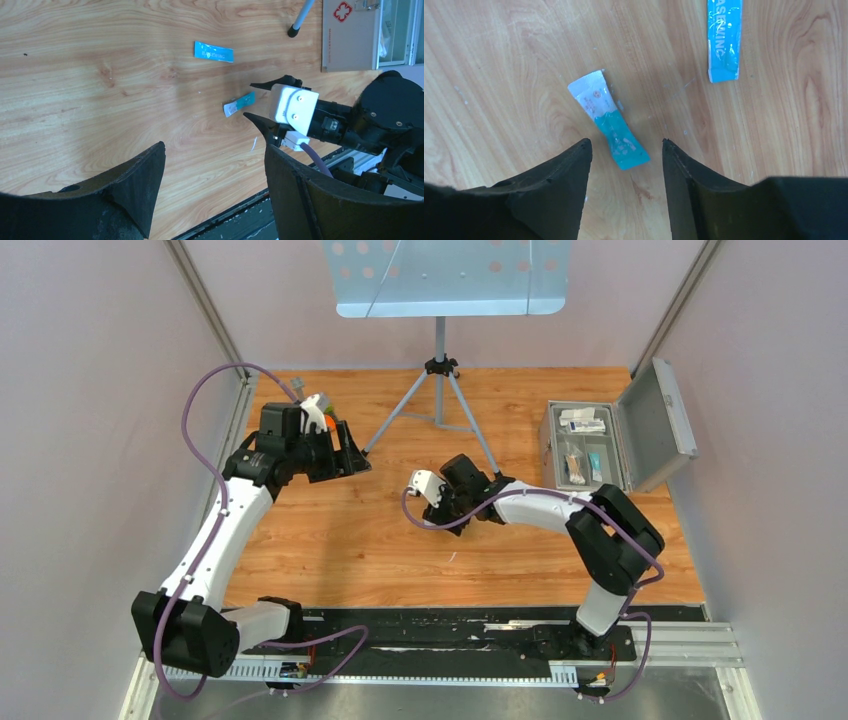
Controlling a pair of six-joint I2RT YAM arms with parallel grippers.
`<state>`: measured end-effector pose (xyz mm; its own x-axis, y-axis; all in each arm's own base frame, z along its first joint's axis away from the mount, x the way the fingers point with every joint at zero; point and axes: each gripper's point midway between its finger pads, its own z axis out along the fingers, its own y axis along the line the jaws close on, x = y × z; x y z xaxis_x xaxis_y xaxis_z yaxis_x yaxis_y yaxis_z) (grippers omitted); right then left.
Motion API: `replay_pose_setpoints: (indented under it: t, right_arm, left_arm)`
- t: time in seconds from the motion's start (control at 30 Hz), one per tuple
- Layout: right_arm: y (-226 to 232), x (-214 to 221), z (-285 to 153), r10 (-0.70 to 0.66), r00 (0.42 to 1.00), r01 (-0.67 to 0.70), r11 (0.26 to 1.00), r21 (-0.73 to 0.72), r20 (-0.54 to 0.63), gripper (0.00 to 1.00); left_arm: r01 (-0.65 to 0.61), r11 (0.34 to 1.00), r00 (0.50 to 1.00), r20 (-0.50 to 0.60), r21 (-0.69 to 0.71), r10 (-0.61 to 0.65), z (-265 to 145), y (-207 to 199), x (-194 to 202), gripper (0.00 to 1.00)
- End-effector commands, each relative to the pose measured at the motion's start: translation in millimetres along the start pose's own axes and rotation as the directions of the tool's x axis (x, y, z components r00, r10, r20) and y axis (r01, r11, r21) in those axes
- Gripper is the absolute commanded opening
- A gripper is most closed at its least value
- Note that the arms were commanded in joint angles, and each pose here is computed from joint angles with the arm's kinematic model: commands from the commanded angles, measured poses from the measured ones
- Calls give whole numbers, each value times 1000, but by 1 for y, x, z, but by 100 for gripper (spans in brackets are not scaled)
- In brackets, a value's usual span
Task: Organize the medicine kit
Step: Pick up the medical item at the center of the board.
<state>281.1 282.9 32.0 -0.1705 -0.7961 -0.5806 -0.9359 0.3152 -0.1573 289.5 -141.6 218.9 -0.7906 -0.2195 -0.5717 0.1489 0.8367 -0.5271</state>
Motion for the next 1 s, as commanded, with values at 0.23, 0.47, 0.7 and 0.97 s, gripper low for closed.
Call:
replay_pose_setpoints:
  t: [0.23,0.47,0.7,0.97]
  right_arm:
    - [9,6,37,-12,1000,12,999,-31,-12,43]
    - [18,9,33,11,1000,-12,999,-52,-16,0]
    - [2,-17,-2,103,993,-106,994,42,52,0]
    - [-40,-53,-81,212,945,-255,954,159,248,0]
  left_arm:
    - [-13,1000,999,32,6,12,-9,1,-2,80]
    - [-11,1000,999,31,6,11,-9,2,-2,80]
    - [-8,1000,999,31,7,8,-8,2,-3,80]
    - [-7,1000,1000,26,10,7,-7,2,-3,80]
